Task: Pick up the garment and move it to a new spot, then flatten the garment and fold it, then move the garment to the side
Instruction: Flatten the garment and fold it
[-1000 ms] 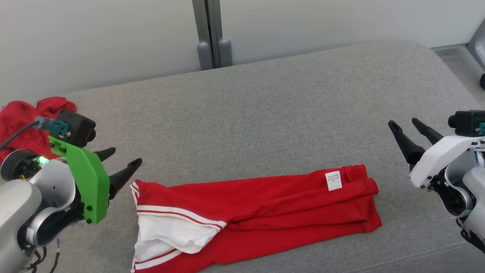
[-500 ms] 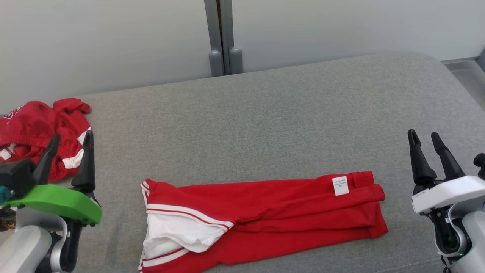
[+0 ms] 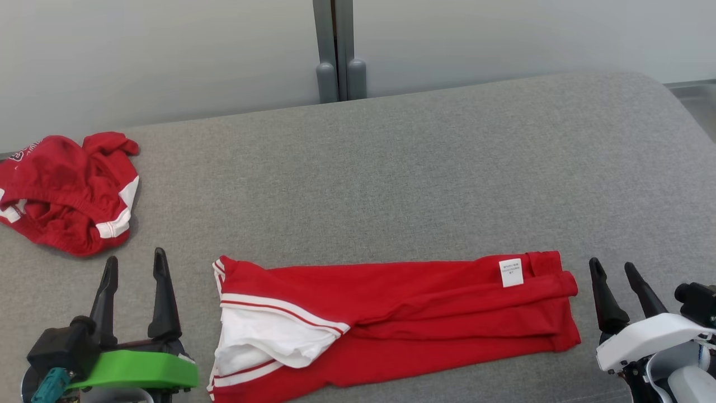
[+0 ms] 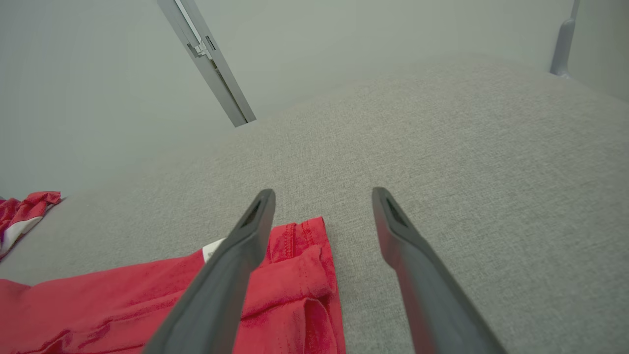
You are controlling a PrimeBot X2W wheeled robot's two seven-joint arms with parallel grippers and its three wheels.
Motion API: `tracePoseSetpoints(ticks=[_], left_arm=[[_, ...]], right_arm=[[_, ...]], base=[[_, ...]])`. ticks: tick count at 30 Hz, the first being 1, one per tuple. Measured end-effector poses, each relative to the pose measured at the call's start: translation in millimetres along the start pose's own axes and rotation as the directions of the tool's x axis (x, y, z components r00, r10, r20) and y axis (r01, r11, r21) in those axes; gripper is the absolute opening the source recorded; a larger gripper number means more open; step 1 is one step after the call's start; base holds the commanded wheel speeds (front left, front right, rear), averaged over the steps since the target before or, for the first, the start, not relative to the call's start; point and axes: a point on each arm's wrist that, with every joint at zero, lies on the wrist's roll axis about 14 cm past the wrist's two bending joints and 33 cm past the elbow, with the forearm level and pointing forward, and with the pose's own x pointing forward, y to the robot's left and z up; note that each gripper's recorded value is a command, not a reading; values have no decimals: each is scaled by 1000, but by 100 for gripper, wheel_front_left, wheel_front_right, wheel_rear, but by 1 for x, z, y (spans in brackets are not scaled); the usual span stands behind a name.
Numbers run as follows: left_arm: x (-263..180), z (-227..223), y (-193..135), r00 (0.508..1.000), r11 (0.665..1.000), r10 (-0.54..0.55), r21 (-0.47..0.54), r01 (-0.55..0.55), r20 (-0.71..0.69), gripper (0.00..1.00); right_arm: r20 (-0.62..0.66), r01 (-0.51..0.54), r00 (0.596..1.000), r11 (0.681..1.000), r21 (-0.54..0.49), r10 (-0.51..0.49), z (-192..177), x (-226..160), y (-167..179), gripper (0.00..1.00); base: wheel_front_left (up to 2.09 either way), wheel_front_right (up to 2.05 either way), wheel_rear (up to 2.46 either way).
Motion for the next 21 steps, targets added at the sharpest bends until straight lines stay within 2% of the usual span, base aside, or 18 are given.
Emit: tracePoseSetpoints(ticks=[4,8,10,13,19,21], left_arm=[[1,-11,-1,1000,1000,-6,-11,6,-10,100],[1,-17,-1,1000,1000,-7,-16,7,-15,100],[1,-18,0,1000,1000,-7,-16,6,-15,100],[-1,-19,6,1000,1000,9,-17,-9,-12,100],[-5,-22,17,999,999,39,-9,-39,-14,100],[-5,-23,18,999,999,43,-7,-43,-15,100]], right_arm=[[-125,16,992,1000,11,-14,-23,11,-3,100],[-272,17,962,1000,23,-10,-49,18,0,100],[-379,37,925,998,48,-16,-70,16,1,100],[-469,72,883,994,84,-24,-88,14,0,100],[-551,91,834,988,121,-9,-105,15,6,100],[-577,94,817,986,135,1,-110,14,10,42]], base=[[0,0,0],[0,0,0],[0,0,0],[0,0,0],[0,0,0],[0,0,0]])
